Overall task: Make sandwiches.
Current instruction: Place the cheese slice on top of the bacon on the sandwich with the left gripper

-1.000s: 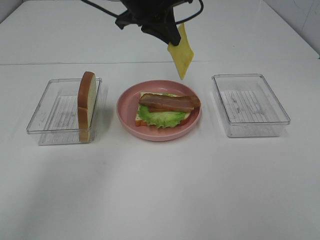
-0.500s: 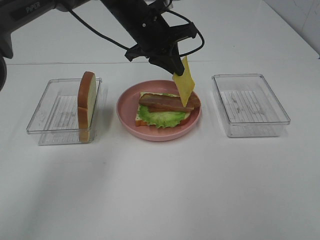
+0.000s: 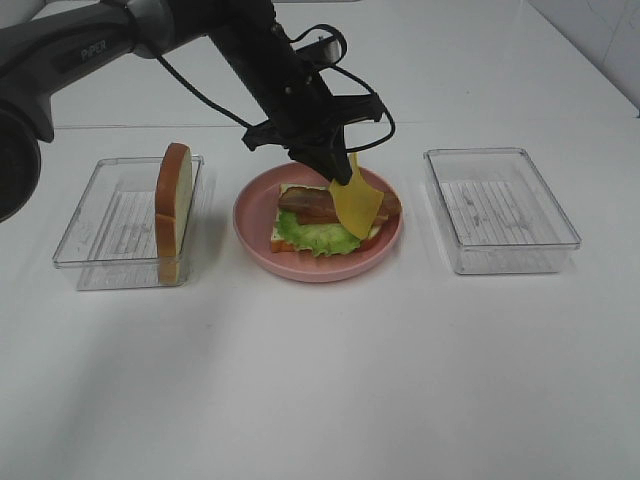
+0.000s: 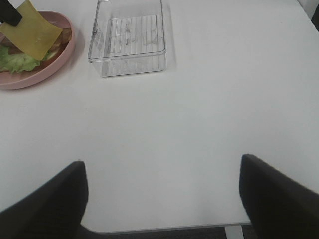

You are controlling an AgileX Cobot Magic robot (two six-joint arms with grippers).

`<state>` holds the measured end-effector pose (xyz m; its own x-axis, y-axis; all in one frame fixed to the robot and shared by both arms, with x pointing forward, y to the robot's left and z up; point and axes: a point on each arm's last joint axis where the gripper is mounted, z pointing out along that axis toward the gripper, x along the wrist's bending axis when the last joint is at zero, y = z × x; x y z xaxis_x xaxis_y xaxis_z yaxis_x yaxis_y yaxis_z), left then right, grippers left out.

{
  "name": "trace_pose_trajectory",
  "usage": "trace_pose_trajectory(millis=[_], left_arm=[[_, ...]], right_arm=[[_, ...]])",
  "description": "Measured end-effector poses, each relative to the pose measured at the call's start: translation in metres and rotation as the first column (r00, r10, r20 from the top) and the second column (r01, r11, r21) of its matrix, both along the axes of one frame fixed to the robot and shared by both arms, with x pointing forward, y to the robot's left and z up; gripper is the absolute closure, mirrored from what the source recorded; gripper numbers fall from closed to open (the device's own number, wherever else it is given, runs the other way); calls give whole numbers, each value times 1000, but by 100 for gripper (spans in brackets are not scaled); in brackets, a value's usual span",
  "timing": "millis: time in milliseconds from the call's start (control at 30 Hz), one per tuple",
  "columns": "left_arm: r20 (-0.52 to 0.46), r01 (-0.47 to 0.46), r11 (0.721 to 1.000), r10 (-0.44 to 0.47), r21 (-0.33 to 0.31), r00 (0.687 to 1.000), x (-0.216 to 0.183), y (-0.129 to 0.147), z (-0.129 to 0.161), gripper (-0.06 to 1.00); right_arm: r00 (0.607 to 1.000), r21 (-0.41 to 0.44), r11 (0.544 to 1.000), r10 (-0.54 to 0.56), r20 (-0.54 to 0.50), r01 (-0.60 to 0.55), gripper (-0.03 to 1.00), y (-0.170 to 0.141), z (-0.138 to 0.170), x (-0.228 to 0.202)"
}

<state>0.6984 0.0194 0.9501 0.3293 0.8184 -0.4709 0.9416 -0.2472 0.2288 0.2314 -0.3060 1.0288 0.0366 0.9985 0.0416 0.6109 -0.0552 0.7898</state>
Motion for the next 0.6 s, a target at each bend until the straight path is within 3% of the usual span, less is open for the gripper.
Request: trace_pose_trajectory(millis=[167, 600], left_arm=[[26, -20, 997, 19, 71, 999, 3, 6, -3, 94], [36, -38, 994, 34, 104, 999, 4, 9, -4, 91]], right_arm=[[1000, 0, 1000, 0, 0, 0, 17, 0, 0, 0], [1000, 0, 1000, 0, 0, 0, 17, 0, 0, 0]])
